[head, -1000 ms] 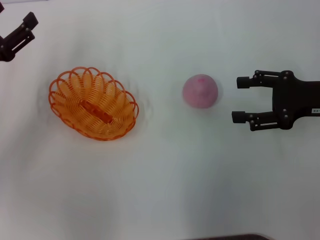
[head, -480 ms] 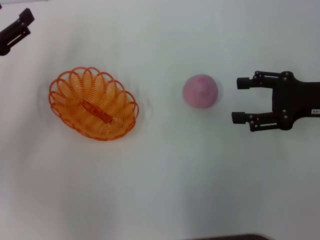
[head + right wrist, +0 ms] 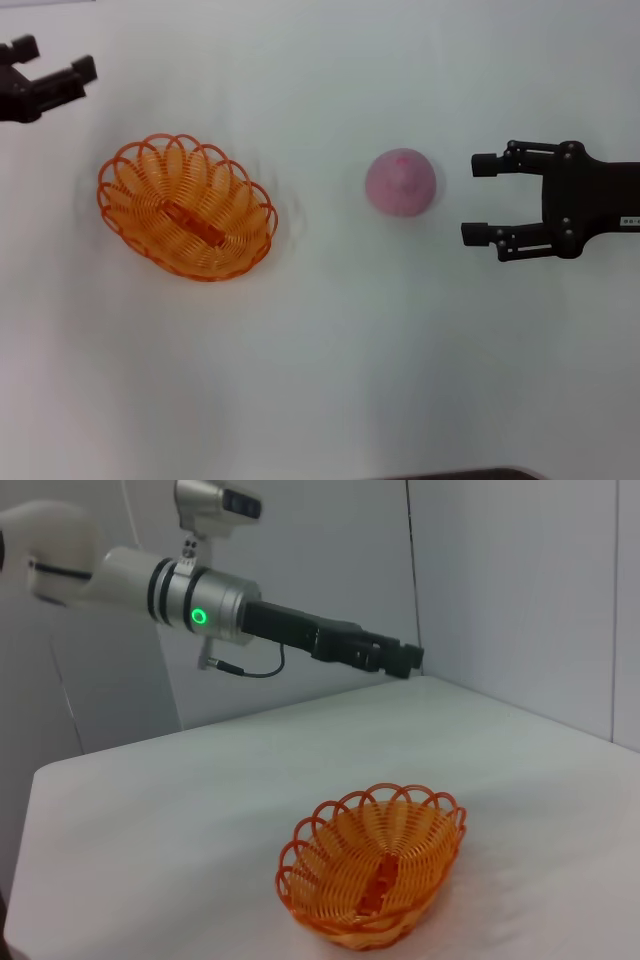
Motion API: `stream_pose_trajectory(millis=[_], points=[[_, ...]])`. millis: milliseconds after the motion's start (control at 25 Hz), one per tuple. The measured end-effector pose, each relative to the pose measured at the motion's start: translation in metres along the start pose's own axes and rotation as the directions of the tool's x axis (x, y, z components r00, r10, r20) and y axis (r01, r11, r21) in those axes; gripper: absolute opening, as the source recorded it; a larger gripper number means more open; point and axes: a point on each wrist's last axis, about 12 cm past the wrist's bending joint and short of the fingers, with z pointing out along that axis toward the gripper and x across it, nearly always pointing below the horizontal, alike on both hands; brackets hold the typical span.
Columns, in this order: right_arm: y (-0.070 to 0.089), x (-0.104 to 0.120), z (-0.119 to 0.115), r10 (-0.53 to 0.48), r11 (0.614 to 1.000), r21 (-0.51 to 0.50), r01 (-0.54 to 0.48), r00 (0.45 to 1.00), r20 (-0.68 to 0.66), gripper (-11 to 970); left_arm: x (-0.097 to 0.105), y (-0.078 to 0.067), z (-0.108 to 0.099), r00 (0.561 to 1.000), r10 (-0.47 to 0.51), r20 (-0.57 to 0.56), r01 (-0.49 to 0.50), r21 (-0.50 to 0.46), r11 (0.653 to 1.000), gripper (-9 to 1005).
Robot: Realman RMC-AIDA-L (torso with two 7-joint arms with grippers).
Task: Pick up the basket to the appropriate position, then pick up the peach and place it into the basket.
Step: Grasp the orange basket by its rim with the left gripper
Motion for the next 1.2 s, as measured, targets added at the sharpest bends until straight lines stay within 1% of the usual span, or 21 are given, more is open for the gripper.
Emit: stream_pose_trajectory(millis=[240,400,480,560,760,920,1080,1200], points=[[-0.001,0.0,0.0,-0.002,1.0,0.003,0.002,1.0,-0.002,882,-0.019,-0.001,0.012,0.986,0.017,-0.168,-0.017,0.003,1.0,874],[-0.001,-0.001,0.001,-0.006,1.0,0.002,0.006,1.0,-0.003,882,-0.031,-0.004,0.026,0.956,0.053,-0.288,-0.053,0.008,0.999,873],[-0.001,-0.001,0.001,-0.008,1.0,0.002,0.008,1.0,-0.003,882,-0.035,-0.005,0.033,0.935,0.068,-0.348,-0.068,0.013,0.998,873],[-0.002,-0.002,0.001,-0.008,1.0,0.003,0.008,1.0,-0.004,882,-0.041,-0.007,0.041,0.904,0.084,-0.418,-0.085,0.016,0.996,873],[-0.002,-0.002,0.001,-0.009,1.0,0.003,0.009,1.0,-0.004,882,-0.05,-0.014,0.056,0.836,0.123,-0.535,-0.126,0.031,0.992,874],[-0.002,-0.002,0.001,-0.01,1.0,0.003,0.01,1.0,-0.004,882,-0.053,-0.015,0.064,0.774,0.137,-0.618,-0.145,0.037,0.989,874],[-0.002,-0.002,0.001,-0.014,1.0,0.002,0.014,1.0,-0.003,882,-0.056,-0.016,0.073,0.72,0.147,-0.678,-0.158,0.046,0.986,873],[-0.003,-0.003,0.002,-0.018,1.0,-0.001,0.018,1.0,-0.002,882,-0.055,-0.018,0.079,0.697,0.156,-0.7,-0.161,0.059,0.985,873]])
